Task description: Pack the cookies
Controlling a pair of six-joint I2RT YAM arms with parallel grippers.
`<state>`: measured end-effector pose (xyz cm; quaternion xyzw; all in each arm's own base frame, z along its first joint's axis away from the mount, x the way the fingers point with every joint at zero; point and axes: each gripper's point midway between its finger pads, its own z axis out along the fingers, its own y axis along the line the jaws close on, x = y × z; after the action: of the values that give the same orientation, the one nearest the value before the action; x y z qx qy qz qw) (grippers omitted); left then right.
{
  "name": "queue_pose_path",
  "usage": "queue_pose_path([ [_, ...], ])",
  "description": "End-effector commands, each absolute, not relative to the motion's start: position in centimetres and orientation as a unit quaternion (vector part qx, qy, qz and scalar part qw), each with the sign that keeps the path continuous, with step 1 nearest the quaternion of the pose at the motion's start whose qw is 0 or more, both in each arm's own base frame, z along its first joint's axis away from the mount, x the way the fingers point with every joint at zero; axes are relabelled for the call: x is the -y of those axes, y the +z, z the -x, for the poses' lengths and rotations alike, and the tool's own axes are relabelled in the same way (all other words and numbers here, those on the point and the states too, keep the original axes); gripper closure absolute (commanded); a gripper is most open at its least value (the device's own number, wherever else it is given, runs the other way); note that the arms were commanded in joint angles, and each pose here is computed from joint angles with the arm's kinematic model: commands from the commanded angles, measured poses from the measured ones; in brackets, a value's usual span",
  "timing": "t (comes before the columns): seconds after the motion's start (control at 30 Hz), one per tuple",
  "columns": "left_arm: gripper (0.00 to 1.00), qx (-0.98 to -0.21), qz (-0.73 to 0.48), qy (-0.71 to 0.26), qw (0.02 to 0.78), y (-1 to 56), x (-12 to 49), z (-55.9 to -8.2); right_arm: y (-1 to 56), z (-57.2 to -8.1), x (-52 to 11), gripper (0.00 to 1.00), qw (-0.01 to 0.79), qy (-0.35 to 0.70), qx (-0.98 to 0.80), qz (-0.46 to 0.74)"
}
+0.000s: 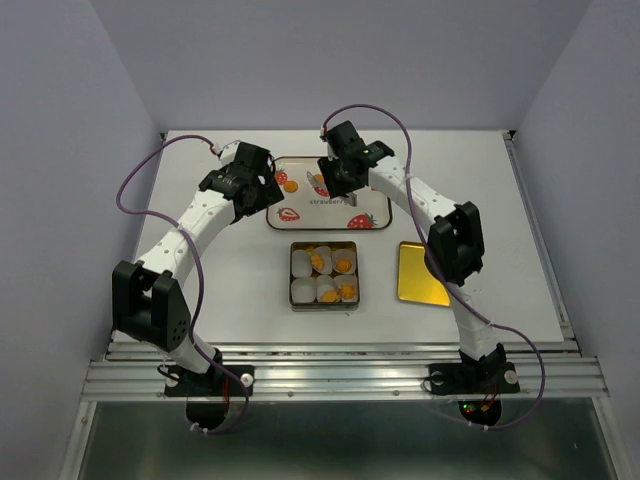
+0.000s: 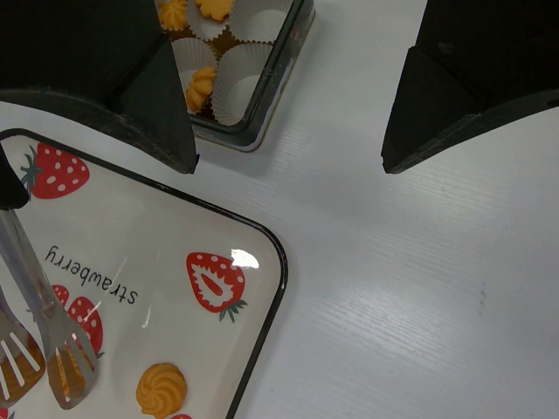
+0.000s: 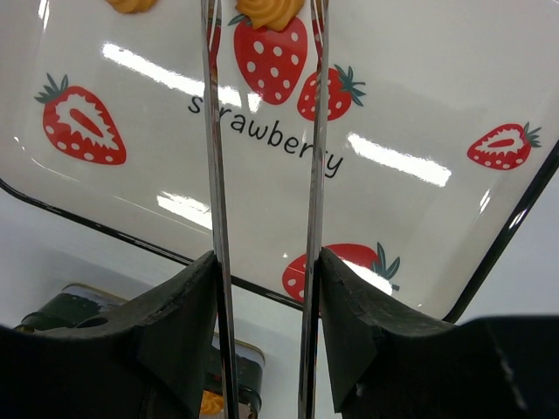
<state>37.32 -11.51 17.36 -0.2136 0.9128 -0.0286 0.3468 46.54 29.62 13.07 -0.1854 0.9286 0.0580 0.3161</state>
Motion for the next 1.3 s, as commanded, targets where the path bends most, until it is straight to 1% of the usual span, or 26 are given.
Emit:
queue_pose_path([
  [0.0, 0.01, -0.908, 0.217, -0.025, 0.358, 18.3, 11.2, -37.4, 14.9, -47.7, -30.9, 0.47, 0.351, 0.077, -0.914, 0.187],
  [0.27, 0.01, -0.908, 0.216, -0.024, 0.357, 18.3, 11.2, -37.3, 13.7, -47.9, -30.3, 0.47, 0.345, 0.056, -0.918, 0.189],
  [0.93, 0.01, -0.91, 0.21, -0.019, 0.357, 18.1, 11.0, -37.4, 11.8, -47.8, -30.4, 0.49, 0.328, 0.053, -0.921, 0.204],
  [1.0, 0.01, -0.91, 0.209, -0.017, 0.358, 18.1, 10.9, -37.4, 11.8, -47.9, -30.5, 0.5, 0.329, 0.054, -0.921, 0.204],
  [1.17, 0.01, -0.91, 0.208, -0.013, 0.359, 18.2, 10.7, -37.3, 12.6, -48.3, -30.4, 0.59, 0.34, 0.049, -0.917, 0.201],
  [1.27, 0.01, -0.909, 0.209, -0.015, 0.36, 18.3, 10.7, -37.3, 13.8, -48.3, -30.2, 0.6, 0.351, 0.048, -0.914, 0.197],
])
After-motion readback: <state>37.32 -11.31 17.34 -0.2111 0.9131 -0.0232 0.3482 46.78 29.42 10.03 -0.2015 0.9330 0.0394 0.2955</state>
